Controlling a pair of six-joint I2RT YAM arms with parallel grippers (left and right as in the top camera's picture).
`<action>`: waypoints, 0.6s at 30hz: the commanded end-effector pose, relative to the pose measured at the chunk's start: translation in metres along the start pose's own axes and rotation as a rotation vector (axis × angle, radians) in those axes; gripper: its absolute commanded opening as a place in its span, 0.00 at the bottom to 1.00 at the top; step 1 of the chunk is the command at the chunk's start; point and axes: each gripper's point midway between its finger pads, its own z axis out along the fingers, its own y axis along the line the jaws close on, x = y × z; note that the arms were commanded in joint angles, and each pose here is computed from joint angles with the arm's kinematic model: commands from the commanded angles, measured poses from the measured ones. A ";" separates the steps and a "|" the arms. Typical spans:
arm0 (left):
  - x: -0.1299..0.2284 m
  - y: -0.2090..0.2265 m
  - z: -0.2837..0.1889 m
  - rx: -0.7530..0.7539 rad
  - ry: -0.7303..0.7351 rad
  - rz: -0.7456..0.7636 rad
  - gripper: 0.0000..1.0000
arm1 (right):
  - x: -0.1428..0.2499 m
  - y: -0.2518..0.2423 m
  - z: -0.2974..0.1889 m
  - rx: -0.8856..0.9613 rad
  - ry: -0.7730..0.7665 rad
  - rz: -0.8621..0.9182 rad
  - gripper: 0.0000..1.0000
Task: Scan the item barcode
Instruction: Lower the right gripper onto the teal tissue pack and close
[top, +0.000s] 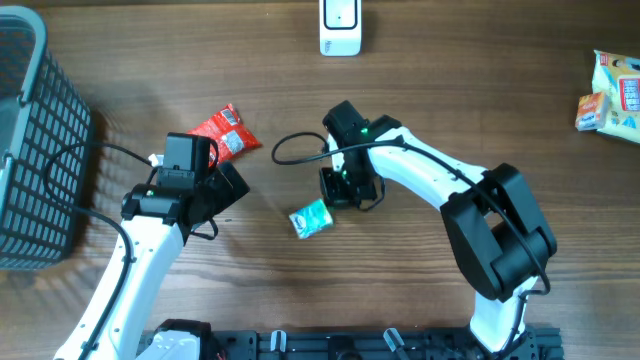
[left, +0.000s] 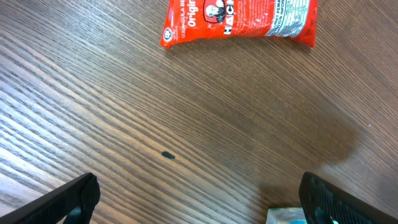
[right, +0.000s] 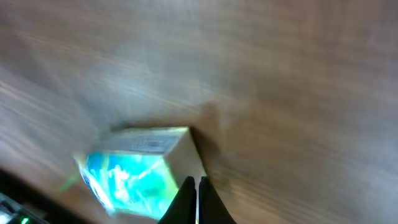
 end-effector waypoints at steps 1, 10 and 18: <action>-0.003 0.002 0.001 -0.015 -0.011 -0.013 1.00 | 0.018 0.004 -0.003 -0.017 0.074 0.072 0.04; -0.001 0.000 0.001 -0.004 0.000 -0.013 1.00 | 0.001 0.026 -0.044 -0.051 -0.107 -0.170 0.17; 0.028 -0.021 0.002 0.115 0.137 0.008 0.85 | -0.046 0.054 -0.055 -0.095 -0.330 -0.433 0.67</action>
